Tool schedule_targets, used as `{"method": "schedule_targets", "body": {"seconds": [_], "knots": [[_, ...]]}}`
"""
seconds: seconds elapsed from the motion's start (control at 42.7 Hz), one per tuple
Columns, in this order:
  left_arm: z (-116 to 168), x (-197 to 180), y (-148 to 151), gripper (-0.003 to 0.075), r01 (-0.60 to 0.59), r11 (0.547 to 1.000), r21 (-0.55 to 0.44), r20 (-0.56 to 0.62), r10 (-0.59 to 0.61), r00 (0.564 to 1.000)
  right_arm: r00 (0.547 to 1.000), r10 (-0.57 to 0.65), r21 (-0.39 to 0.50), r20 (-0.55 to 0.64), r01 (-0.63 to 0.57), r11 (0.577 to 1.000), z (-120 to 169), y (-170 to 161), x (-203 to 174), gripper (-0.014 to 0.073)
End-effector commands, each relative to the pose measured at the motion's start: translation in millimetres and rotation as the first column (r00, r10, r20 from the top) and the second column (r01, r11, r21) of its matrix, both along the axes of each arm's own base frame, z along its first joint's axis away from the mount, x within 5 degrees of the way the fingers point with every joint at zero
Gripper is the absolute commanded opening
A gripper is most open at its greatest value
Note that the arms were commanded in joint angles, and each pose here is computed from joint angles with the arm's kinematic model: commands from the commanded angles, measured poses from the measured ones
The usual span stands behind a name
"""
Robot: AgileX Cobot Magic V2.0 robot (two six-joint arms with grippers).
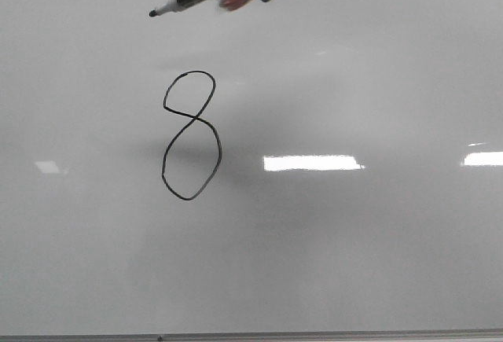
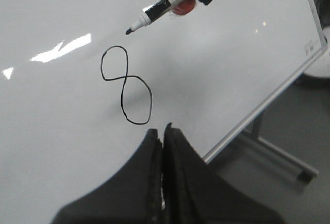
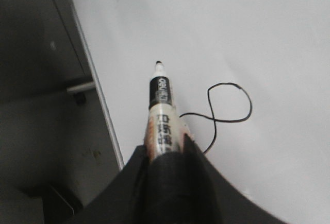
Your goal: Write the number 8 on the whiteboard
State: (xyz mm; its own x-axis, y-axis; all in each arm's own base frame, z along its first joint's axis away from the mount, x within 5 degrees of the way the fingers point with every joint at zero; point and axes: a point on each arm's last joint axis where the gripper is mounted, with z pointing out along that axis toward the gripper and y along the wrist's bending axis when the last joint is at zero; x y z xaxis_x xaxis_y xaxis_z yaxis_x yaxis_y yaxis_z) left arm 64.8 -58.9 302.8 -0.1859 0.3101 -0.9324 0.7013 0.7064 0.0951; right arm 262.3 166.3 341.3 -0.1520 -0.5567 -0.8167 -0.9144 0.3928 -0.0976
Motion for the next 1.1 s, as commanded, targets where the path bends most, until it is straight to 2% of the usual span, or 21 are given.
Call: {"method": "schedule_targets", "body": {"seconds": [0.0, 0.07, 0.141, 0.187, 0.328, 0.515, 0.585, 0.703, 1.007, 1.077], "knots": [[21, 14, -8, 0.0078, 0.054, 0.994, 0.09, 0.051, -0.059, 0.997, 0.987, 0.112, -0.055, 0.115, -0.106, 0.993, 24, -4, -17, -0.0059], [26, 27, -16, 0.0208, 0.118, 0.977, 0.175, 0.023, -0.124, 0.992, 0.968, 0.204, -0.111, 0.146, -0.189, 0.976, 25, 0, -27, -0.0059], [34, 42, -26, 0.036, 0.159, 0.965, 0.207, -0.011, -0.16, 0.987, 0.945, 0.283, -0.155, 0.163, -0.258, 0.953, 25, 9, -37, -0.0059], [38, 49, -32, 0.0413, 0.199, 0.95, 0.241, -0.017, -0.2, 0.98, 0.932, 0.319, -0.173, 0.172, -0.29, 0.941, 24, 17, -43, -0.0059], [46, 60, -51, 0.042, 0.294, 0.914, 0.279, -0.042, -0.295, 0.955, 0.899, 0.381, -0.188, 0.218, -0.344, 0.92, 25, 38, -57, -0.0059], [35, 65, -77, 0.0419, 0.408, 0.854, 0.322, -0.103, -0.397, 0.912, 0.853, 0.451, -0.175, 0.264, -0.417, 0.892, 28, 64, -80, -0.0059], [34, 65, -79, 0.0389, 0.412, 0.853, 0.321, -0.104, -0.401, 0.91, 0.843, 0.466, -0.179, 0.269, -0.431, 0.884, 28, 68, -84, -0.0059], [33, 64, -79, 0.0298, 0.421, 0.847, 0.324, -0.116, -0.406, 0.906, 0.842, 0.468, -0.179, 0.27, -0.434, 0.883, 28, 68, -85, -0.0059], [32, 63, -78, -0.0007, 0.435, 0.839, 0.328, -0.134, -0.414, 0.9, 0.839, 0.464, -0.196, 0.285, -0.423, 0.885, 28, 68, -84, -0.0052], [31, 62, -78, -0.0021, 0.439, 0.835, 0.33, -0.139, -0.418, 0.898, 0.847, 0.444, -0.185, 0.291, -0.406, 0.895, 29, 68, -82, -0.0014]]}}
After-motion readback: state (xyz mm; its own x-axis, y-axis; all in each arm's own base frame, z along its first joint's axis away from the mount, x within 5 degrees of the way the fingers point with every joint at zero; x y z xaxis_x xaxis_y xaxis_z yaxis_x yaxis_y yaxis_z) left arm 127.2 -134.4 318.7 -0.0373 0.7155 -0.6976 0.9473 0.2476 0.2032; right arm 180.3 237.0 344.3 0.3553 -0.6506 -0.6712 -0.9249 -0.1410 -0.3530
